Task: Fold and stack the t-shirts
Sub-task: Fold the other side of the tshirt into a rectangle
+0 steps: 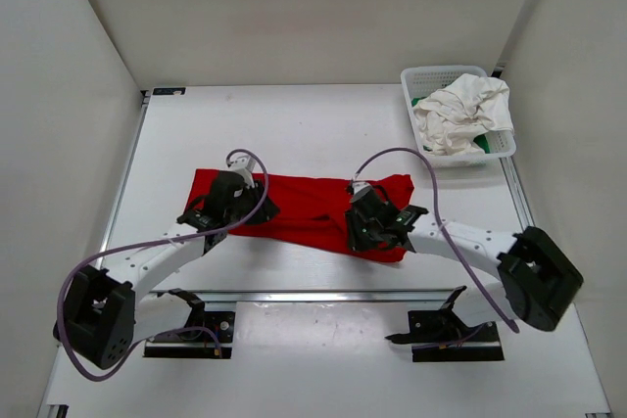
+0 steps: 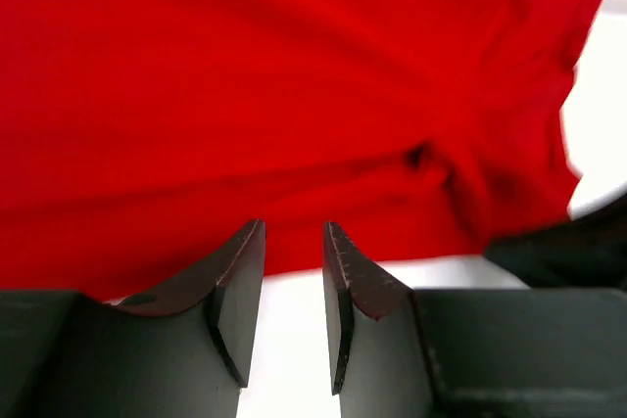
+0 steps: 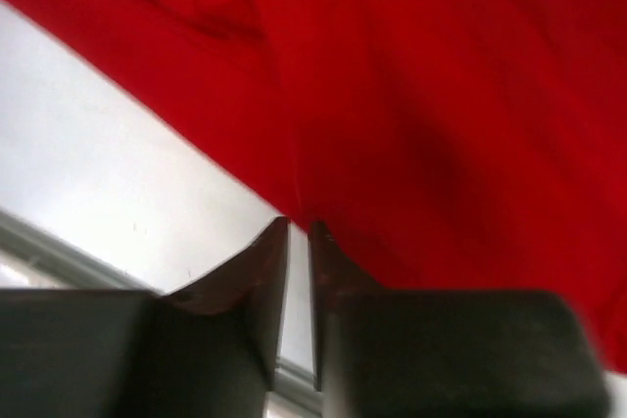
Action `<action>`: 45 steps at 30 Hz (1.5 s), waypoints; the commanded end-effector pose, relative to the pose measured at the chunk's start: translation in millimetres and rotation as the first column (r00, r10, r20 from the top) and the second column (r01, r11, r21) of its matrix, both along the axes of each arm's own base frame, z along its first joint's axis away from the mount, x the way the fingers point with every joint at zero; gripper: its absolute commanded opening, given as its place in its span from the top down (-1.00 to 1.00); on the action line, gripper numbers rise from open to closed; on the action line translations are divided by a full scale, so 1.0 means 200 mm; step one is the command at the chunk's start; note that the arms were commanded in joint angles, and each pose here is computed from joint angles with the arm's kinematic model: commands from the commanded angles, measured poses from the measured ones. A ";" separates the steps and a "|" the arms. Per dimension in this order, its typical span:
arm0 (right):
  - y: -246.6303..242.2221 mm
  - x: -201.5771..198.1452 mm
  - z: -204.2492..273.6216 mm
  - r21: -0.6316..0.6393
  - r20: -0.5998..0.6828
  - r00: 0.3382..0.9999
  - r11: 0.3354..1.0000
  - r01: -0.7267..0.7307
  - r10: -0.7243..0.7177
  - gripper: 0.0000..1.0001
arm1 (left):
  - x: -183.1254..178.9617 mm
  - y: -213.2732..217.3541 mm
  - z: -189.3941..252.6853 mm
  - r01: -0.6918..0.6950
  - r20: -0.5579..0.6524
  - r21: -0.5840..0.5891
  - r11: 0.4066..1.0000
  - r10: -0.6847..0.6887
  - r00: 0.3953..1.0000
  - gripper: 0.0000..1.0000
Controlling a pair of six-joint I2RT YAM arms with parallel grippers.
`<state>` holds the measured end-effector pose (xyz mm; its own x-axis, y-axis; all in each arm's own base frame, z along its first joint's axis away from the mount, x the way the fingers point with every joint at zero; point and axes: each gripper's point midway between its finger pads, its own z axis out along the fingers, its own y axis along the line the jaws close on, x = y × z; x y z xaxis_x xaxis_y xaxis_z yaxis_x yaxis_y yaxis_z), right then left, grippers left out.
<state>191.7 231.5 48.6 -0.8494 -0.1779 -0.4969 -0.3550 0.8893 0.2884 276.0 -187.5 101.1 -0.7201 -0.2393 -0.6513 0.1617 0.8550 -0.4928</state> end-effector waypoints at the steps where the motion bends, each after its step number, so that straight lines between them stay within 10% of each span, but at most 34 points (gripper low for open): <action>1: 0.11 0.21 0.13 0.034 0.152 0.988 0.999 0.003 -0.008 0.66 | -0.02 -0.05 0.13 0.039 0.076 -0.091 0.995 -0.032 0.997 0.19; 21: 0.07 0.33 -0.03 0.015 0.078 0.992 0.995 0.101 -0.102 0.23 | -0.06 -0.11 0.03 0.094 0.032 -0.116 0.989 -0.091 0.995 0.18; 31: 0.08 0.28 0.09 0.061 0.040 0.994 0.993 0.097 -0.100 0.96 | -0.06 -0.10 0.04 0.092 0.028 -0.130 0.987 -0.089 0.996 0.19; 41: 0.19 0.03 0.17 0.328 -0.197 0.979 0.945 0.011 0.057 0.84 | 0.00 -0.10 0.18 0.097 0.048 -0.178 0.979 -0.090 0.995 0.18; 45: 0.22 -0.05 0.11 0.302 -0.255 0.959 0.953 -0.040 0.121 0.31 | -0.01 -0.08 0.19 0.092 0.024 -0.173 0.981 -0.089 0.996 0.16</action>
<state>201.5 263.5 69.5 -0.9341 -0.0706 -0.3498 -0.2736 0.7711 0.5750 271.3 -201.2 116.2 -0.7451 -0.2805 -0.6051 0.2115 0.7610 -0.6133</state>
